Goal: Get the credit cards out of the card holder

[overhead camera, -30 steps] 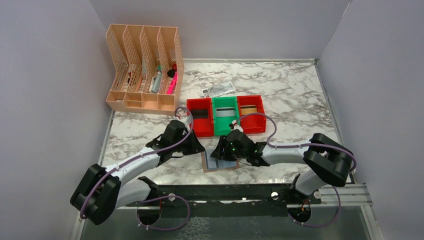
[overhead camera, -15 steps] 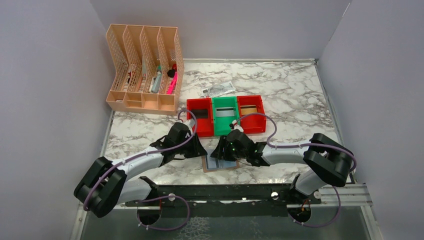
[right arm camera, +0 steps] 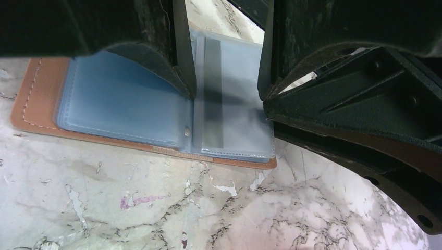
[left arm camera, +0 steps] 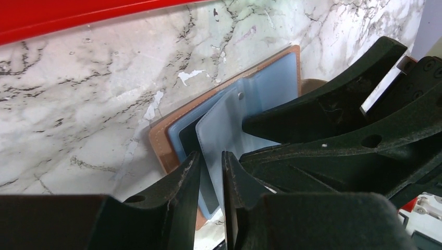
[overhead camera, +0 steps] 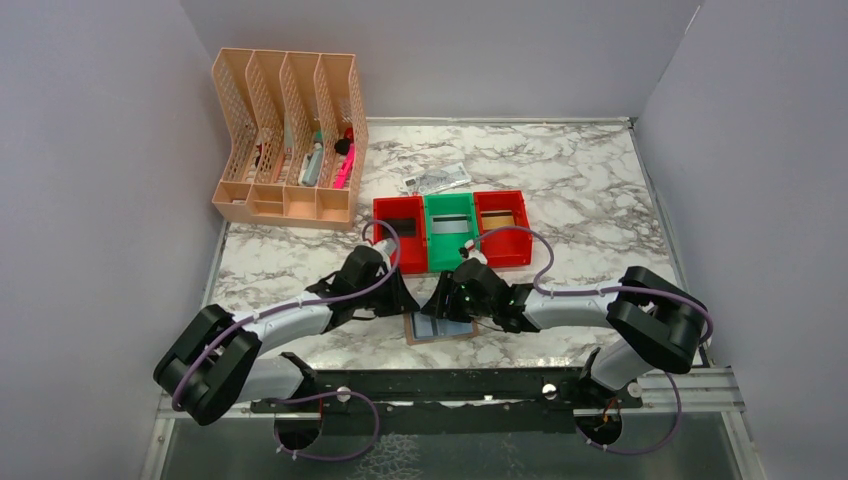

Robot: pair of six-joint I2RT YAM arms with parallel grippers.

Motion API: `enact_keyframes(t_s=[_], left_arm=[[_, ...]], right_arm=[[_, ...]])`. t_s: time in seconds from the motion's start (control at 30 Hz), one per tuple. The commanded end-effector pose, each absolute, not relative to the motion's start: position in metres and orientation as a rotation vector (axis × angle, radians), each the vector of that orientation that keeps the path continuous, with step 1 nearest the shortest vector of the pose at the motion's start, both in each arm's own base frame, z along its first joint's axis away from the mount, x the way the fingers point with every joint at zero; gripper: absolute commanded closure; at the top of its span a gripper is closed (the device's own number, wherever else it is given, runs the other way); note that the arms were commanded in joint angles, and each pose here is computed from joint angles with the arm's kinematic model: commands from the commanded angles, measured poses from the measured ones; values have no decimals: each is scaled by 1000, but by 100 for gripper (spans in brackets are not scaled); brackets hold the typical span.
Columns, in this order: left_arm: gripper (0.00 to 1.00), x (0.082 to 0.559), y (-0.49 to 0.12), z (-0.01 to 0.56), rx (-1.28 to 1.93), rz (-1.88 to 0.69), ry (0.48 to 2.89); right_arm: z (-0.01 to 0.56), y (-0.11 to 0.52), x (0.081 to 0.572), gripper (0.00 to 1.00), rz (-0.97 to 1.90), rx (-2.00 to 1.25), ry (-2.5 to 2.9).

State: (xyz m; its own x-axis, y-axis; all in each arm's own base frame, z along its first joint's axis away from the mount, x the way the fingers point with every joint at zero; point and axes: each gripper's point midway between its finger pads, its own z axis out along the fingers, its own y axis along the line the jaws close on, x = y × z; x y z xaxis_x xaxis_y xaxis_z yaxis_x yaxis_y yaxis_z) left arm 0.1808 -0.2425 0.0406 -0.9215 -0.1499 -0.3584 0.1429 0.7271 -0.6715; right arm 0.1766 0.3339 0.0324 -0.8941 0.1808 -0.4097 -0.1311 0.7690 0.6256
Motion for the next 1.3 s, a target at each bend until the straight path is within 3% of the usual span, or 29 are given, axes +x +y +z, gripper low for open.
enact_keyframes(t_s=[0.0,0.27,0.57,0.87,1.27], left_arm=[[76,178,-253,49,35,-1102,2515],[83,181,-264,66,82,-1162,2468],[84,178,-278,74,146,-1248,2443],[82,191,-245,64,7,-974,2465],[81,193,-246,67,22,-982,2452]], right_arm=[[-1,300,163,47,748,50,2629],[38,312,170,47,911,25,2482],[64,307,175,42,905,6,2429],[47,319,164,47,937,-108,2496],[61,329,169,49,927,-237,2462]])
